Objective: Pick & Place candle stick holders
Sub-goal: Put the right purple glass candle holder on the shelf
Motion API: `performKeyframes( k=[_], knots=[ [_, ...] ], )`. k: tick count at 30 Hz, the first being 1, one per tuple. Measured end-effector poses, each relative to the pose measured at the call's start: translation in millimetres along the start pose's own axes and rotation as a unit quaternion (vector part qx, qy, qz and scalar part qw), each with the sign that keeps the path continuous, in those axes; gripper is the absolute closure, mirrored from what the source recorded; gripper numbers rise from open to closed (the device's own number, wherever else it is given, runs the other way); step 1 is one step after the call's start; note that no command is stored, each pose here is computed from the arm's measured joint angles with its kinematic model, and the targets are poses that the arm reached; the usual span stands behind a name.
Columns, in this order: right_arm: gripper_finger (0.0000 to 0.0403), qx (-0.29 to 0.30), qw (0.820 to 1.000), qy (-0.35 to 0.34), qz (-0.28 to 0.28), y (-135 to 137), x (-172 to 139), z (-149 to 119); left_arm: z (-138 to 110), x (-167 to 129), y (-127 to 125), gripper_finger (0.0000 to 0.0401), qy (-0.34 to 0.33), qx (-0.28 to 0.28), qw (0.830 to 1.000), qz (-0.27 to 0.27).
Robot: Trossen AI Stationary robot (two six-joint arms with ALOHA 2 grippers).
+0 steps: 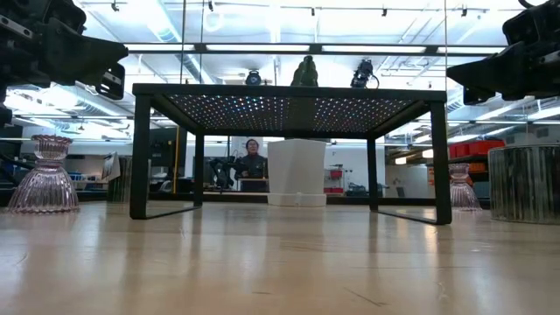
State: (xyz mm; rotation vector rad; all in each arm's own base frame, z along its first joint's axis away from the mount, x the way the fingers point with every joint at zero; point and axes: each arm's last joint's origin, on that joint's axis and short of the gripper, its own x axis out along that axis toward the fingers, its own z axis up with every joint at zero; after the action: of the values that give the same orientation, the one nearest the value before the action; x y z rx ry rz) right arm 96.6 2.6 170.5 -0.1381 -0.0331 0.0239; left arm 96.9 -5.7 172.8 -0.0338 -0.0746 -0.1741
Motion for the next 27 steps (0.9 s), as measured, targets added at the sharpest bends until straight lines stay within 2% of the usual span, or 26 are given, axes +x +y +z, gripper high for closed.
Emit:
performKeyframes(
  k=[8, 16, 21, 27],
  knots=[
    [0.0394, 0.003, 1.000, 0.000, 0.000, 0.0, 0.0, 0.0, 0.0, 0.0, 0.0, 0.0383, 0.000, 0.000, 1.000, 0.000],
    [0.0394, 0.078, 0.997, 0.000, 0.000, 0.0, 0.0, 0.0, -0.1, 0.0, 0.0, 0.0383, 0.000, 0.000, 1.000, 0.000],
    [0.0394, 0.078, 0.997, 0.000, -0.002, -0.1, 0.0, 0.0, 0.0, 0.0, 0.0, 0.0383, 0.000, 0.000, 1.000, 0.000],
    [0.0394, 0.079, 0.996, -0.007, -0.034, -2.2, -0.1, 1.5, 0.0, 0.0, 0.0, 0.0383, 0.000, 0.000, 1.000, 0.000]
  ],
)
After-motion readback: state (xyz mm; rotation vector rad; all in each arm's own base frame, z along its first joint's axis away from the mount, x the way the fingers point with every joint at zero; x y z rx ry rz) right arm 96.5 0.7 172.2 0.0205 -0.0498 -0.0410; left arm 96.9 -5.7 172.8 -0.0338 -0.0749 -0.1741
